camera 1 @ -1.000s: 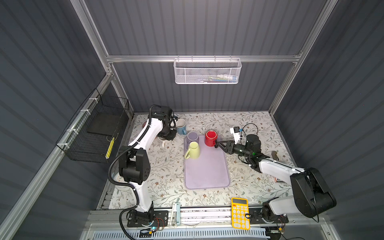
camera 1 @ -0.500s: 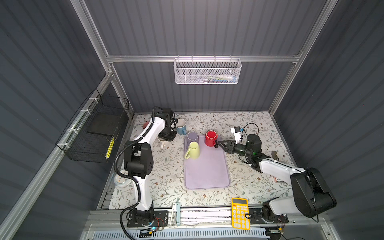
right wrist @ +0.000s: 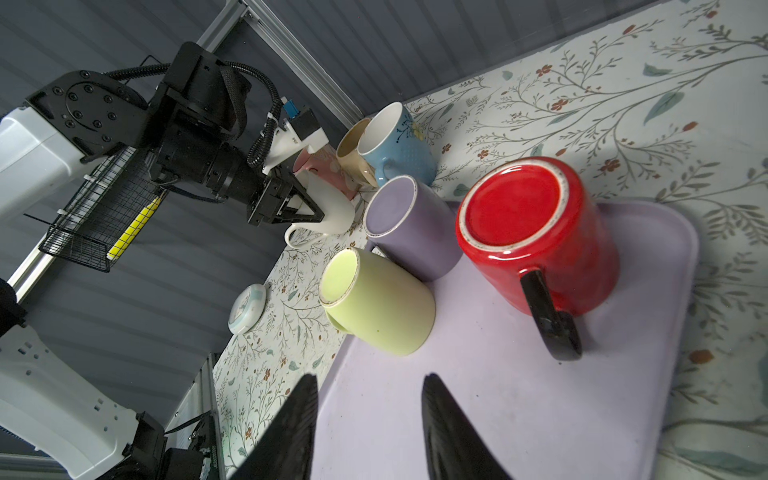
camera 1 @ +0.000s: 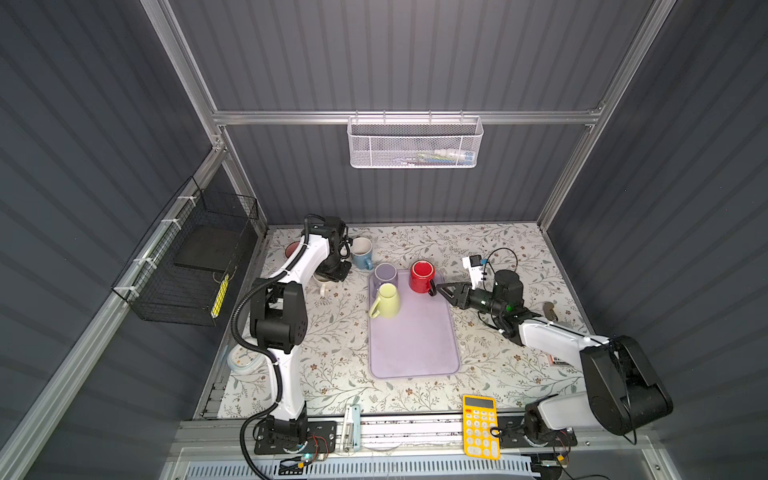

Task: Turn the mug right side up
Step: 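Lower the white mug upright beside the beige mug with the left gripper, then open the left gripper and raise it off the white mug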

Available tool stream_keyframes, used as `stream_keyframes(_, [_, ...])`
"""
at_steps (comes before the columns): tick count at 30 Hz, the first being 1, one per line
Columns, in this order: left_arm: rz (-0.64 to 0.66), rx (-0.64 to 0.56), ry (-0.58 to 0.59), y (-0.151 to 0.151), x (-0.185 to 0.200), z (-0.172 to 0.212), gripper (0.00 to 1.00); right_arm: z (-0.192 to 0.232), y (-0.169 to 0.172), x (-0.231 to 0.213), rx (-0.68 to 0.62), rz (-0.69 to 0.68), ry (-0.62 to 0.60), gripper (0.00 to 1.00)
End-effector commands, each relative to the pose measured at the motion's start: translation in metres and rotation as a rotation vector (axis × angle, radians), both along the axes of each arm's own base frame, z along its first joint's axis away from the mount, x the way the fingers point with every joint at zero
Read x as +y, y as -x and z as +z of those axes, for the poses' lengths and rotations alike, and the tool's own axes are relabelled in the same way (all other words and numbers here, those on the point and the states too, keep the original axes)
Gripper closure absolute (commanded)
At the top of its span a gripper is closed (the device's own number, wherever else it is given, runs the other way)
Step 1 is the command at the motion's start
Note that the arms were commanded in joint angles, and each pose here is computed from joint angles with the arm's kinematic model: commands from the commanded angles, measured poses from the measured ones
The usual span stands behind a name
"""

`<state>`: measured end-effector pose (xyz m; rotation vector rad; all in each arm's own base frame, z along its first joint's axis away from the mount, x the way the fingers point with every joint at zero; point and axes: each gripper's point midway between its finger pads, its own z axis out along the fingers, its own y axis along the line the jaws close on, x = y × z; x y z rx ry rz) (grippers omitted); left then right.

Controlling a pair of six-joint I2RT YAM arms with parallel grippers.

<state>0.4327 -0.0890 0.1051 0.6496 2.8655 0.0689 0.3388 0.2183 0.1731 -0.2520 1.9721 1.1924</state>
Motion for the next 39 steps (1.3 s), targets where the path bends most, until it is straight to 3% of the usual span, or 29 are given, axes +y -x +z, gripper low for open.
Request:
stream_keyframes(1, [-0.005, -0.031, -0.01, -0.01, 0.003, 0.004, 0.99, 0.0, 0.001, -0.004, -0.007, -0.013, 0.007, 0.57])
stream_keyframes(20, [-0.001, 0.009, -0.034, -0.011, 0.006, -0.015, 0.89, -0.001, 0.001, -0.007, -0.002, -0.024, 0.011, 0.56])
stream_keyframes(31, [0.003, -0.033, -0.02, -0.026, 0.004, -0.013, 0.75, -0.004, 0.0, -0.008, 0.005, -0.026, 0.013, 0.56])
stream_keyframes(39, [0.003, -0.05, -0.02, -0.028, 0.005, -0.008, 0.72, -0.003, -0.001, -0.007, 0.007, -0.027, 0.012, 0.56])
